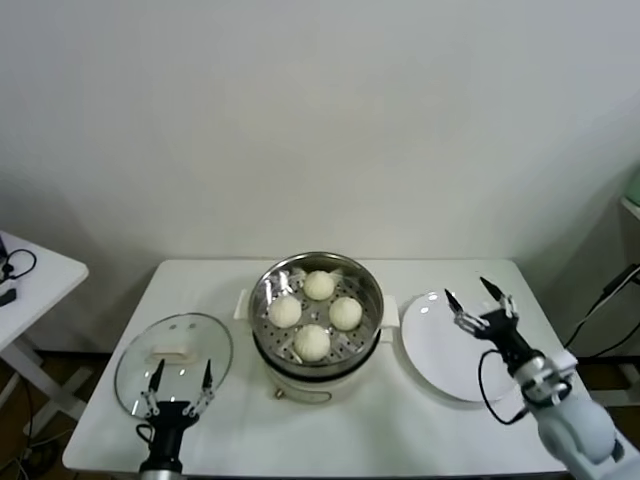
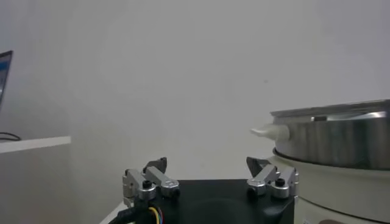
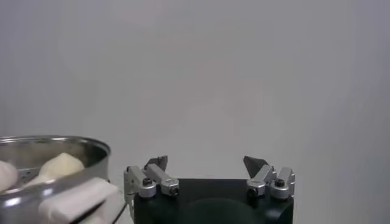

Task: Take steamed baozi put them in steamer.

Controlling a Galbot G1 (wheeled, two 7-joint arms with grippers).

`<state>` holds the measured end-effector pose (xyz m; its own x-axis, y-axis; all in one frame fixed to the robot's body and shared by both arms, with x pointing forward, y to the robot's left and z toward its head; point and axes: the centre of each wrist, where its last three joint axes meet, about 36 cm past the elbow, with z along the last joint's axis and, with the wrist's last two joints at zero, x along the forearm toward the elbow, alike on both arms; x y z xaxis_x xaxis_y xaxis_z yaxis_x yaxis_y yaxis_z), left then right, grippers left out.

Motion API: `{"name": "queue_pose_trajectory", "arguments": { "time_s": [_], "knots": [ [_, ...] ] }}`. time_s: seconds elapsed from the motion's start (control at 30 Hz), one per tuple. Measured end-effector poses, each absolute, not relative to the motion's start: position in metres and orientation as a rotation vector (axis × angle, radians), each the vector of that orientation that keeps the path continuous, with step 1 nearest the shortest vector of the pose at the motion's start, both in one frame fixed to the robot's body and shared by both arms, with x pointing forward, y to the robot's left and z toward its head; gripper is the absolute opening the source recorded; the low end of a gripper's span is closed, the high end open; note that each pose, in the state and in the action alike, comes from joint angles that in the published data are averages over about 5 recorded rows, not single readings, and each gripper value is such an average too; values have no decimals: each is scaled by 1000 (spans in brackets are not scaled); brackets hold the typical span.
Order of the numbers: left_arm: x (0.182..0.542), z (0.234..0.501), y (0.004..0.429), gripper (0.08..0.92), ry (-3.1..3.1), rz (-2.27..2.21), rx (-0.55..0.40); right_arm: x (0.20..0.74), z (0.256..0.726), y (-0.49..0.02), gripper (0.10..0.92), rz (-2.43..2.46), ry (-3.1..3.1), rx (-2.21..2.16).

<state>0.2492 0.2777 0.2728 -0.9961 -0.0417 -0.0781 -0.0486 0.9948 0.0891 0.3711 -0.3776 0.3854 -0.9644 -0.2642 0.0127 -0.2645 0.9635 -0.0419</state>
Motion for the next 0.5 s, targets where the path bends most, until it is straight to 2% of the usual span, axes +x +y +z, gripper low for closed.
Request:
{"name": "queue_pose_trajectory", "arguments": {
  "time_s": [0.3, 0.5],
  "knots": [
    [250, 274, 277, 823, 3056, 133, -79, 308, 334, -368, 823, -100, -3154, 181],
    [251, 275, 275, 823, 3053, 128, -78, 281, 317, -359, 823, -159, -3171, 73]
  ]
}}
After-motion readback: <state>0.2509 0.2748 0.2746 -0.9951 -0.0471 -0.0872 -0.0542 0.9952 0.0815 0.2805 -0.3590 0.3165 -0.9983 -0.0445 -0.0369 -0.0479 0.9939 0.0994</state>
